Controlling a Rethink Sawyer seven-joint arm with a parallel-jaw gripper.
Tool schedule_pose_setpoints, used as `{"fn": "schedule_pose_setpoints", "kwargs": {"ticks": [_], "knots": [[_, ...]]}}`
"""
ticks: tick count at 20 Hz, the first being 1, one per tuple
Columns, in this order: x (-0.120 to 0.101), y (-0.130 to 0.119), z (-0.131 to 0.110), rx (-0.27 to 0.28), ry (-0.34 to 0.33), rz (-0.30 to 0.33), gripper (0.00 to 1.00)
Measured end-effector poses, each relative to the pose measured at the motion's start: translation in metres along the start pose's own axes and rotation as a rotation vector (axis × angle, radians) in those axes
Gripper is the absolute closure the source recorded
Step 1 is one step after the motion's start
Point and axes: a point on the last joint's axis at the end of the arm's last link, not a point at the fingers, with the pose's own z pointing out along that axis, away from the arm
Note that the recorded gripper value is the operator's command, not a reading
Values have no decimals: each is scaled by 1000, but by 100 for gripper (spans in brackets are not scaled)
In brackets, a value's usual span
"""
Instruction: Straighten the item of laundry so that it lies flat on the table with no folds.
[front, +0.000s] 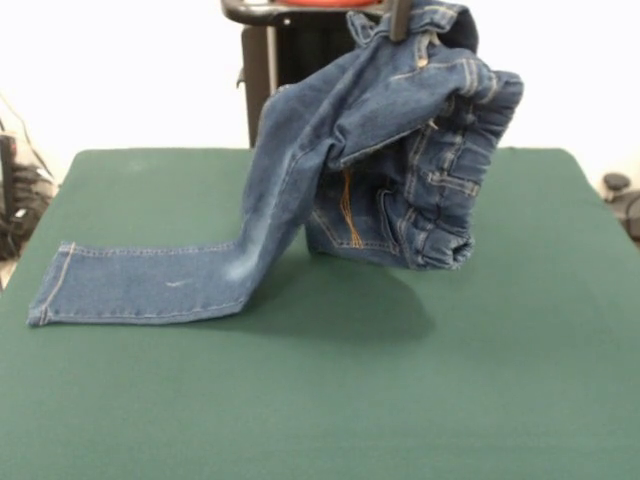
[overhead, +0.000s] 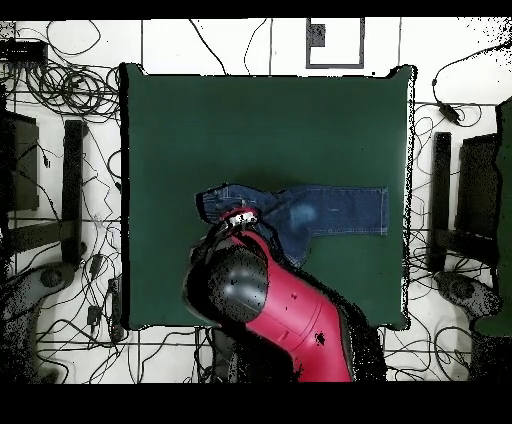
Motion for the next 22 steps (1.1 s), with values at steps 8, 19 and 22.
{"fn": "schedule_pose_setpoints", "kwargs": {"ticks": [8, 19, 22], "knots": [[-2, 2, 19, 6, -11, 24, 100], [7, 7, 52, -19, -42, 44, 100], [11, 7, 55, -26, -43, 45, 100]]}}
